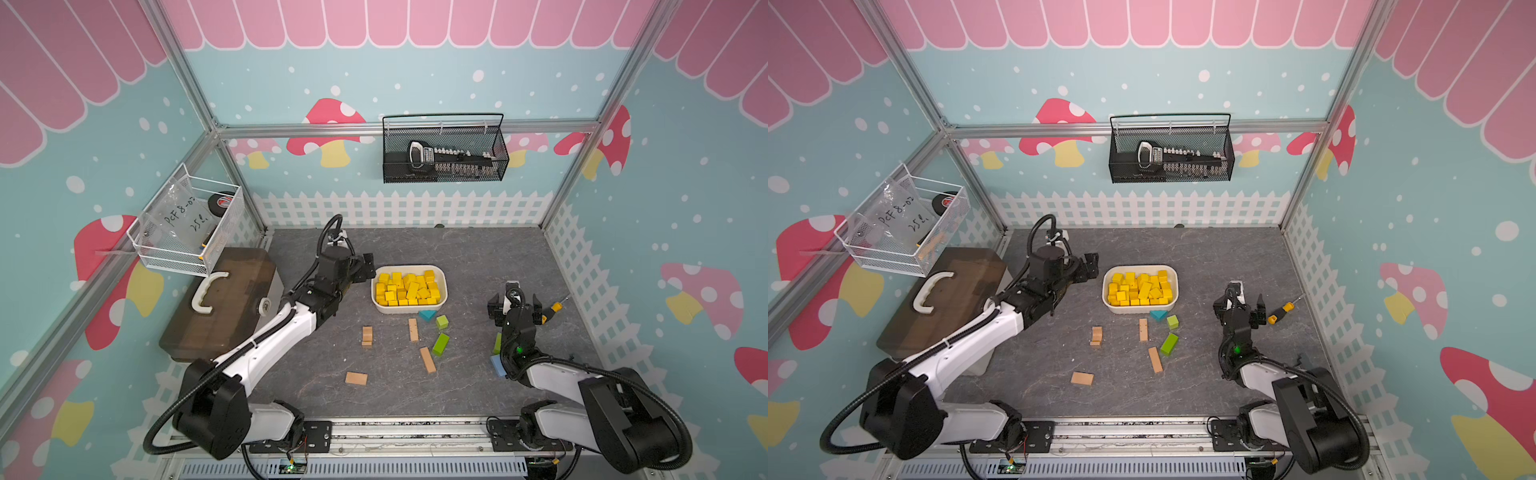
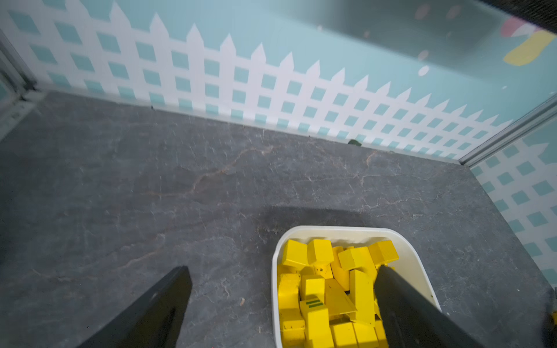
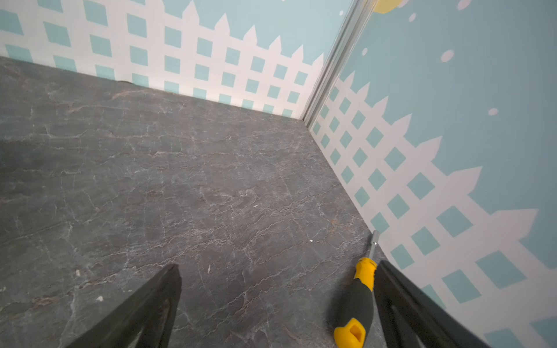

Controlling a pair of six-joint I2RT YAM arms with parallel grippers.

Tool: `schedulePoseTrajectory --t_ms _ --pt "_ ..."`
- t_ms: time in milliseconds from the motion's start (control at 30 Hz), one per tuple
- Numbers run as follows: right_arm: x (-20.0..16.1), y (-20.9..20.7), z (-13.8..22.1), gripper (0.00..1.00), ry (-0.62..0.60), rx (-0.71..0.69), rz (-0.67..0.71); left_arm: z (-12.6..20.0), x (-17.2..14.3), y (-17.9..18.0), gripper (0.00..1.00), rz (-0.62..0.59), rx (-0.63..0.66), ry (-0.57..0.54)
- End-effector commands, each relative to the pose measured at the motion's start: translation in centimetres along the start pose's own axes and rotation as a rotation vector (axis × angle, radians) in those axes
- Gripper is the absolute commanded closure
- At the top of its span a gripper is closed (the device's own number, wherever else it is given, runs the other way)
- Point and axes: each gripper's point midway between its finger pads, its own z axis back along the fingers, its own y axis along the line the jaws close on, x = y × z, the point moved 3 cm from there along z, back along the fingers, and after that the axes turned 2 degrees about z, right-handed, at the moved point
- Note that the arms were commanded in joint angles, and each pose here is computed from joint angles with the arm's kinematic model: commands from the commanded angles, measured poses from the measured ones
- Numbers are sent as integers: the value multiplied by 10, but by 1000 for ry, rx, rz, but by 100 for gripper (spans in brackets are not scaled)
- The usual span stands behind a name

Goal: Pick out the yellow building blocks
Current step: Reset both arms

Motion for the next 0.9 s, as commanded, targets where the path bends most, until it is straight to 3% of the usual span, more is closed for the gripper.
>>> schedulePoseTrajectory --t_ms 0,100,200,300,400,467,700,867 --pt "7 3 -8 2 -107 0 -15 16 -3 22 1 -124 41 -221" --pt "0 3 -9 1 -85 5 -27 46 -9 40 1 -201 79 -326" --pt "-12 -8 -28 1 -40 10 -106 62 -17 59 1 -268 163 -312" --pt "-7 -4 -45 1 46 29 -98 71 -31 80 1 -286 236 -313" --pt "-10 -8 -40 1 26 18 -112 75 -40 102 1 -264 236 -376" --pt "-8 -8 -42 1 7 9 -103 74 -42 119 1 -207 249 -405" --pt "-9 -7 -45 1 42 16 -103 34 -61 142 1 -221 193 -353" --pt "-9 -7 -46 1 39 16 -103 16 -80 162 1 -186 246 -377"
